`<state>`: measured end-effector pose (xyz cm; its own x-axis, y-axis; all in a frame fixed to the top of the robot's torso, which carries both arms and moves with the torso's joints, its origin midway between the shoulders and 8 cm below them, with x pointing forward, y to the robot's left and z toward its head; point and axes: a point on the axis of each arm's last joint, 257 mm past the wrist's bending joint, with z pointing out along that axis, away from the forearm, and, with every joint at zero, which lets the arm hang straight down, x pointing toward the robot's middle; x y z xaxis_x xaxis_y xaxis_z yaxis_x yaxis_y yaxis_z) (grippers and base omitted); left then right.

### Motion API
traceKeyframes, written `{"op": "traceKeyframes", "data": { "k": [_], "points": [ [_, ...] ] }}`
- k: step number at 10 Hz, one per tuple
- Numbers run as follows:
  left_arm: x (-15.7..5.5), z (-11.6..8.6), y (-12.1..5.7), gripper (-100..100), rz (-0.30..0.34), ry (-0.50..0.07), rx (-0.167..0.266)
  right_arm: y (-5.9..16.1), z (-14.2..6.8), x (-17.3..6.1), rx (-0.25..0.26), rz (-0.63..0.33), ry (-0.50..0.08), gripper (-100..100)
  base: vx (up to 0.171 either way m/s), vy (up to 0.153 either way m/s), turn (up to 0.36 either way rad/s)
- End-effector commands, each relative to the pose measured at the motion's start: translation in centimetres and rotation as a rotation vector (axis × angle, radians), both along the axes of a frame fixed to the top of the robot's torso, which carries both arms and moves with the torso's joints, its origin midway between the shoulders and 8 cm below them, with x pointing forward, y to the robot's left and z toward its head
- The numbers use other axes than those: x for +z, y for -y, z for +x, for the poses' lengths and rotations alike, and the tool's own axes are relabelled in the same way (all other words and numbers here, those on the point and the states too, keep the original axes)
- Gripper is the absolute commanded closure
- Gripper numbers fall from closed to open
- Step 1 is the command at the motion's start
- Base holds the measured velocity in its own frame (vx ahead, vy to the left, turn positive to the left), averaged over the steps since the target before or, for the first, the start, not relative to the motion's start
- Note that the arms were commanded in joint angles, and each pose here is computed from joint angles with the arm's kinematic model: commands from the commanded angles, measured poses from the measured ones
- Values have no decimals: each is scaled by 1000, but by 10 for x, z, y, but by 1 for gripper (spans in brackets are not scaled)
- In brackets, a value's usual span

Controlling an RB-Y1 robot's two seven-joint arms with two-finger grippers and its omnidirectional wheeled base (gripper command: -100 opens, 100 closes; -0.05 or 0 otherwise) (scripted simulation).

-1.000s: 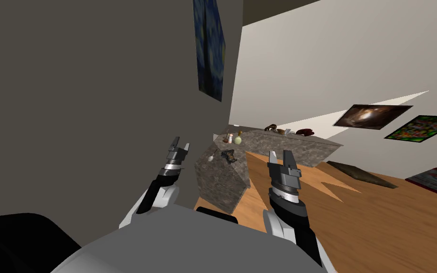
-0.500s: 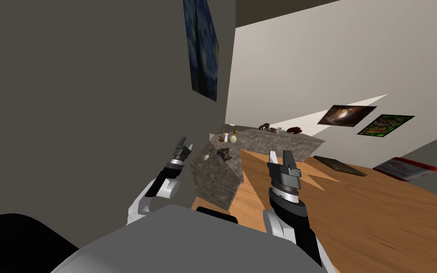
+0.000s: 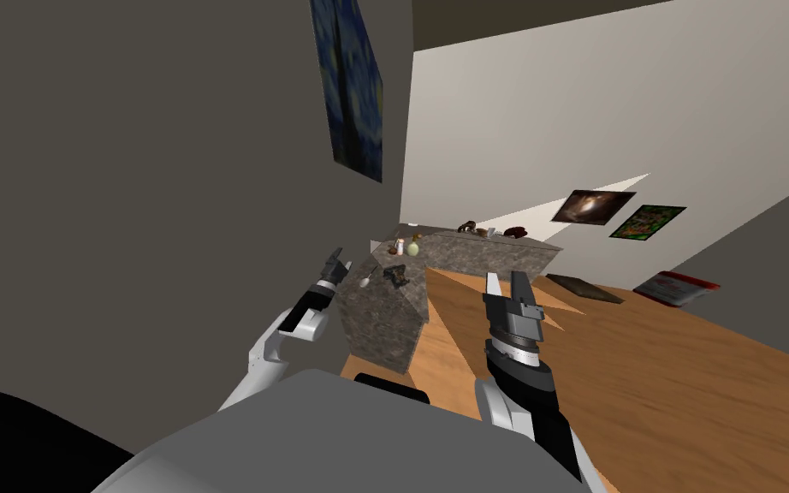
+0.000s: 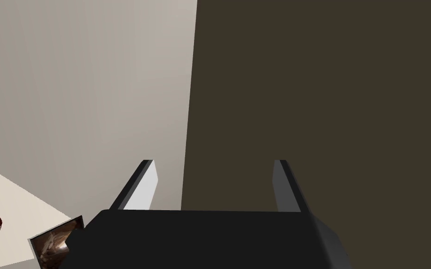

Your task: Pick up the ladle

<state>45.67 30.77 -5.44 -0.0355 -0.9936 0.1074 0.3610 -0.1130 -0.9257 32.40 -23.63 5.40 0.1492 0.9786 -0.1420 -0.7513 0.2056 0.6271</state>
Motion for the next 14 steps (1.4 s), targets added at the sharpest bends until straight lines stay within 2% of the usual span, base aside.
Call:
{"op": "traceKeyframes", "data": {
  "k": [1,2,3,4,5,6,7,8,9,10,12,13,14],
  "points": [
    [-8,9,-7,-100,-9,-38,1,0,0,0,0,0,0,0,-20,-44,-81],
    [-12,23,-15,-100,-23,-66,0,0,0,0,0,0,0,0,-23,-70,-148],
    [-17,25,-16,-100,-24,-85,4,0,0,0,0,0,0,0,-20,-57,-65],
    [-20,38,-26,-100,-40,-112,7,0,0,0,0,0,0,0,-24,-60,-144],
    [-25,40,-27,-100,-42,-133,12,0,0,0,0,0,0,0,-26,-53,-93],
    [-26,53,-39,-100,-60,-158,20,0,0,0,0,0,0,0,-34,-69,-161],
    [-32,55,-40,-100,-63,-180,26,0,0,0,0,0,0,0,-16,-50,-71],
    [-34,66,-54,-100,-83,-202,39,0,0,0,0,0,0,0,-11,-61,-141],
    [-37,69,-55,-100,-87,-221,44,0,0,0,0,0,0,0,-14,-49,-78],
    [-38,80,-70,-100,-111,-241,63,0,0,0,0,0,0,0,-28,-61,-170],
    [-43,82,-72,-100,-115,-270,71,0,0,0,0,0,0,0,-9,-37,-29],
    [-42,94,-89,-100,-144,-289,95,0,0,0,0,0,0,0,-14,-45,-145],
    [-48,94,-91,-100,-148,-313,103,0,0,0,0,0,0,0,-10,-43,-102]
  ]
}}
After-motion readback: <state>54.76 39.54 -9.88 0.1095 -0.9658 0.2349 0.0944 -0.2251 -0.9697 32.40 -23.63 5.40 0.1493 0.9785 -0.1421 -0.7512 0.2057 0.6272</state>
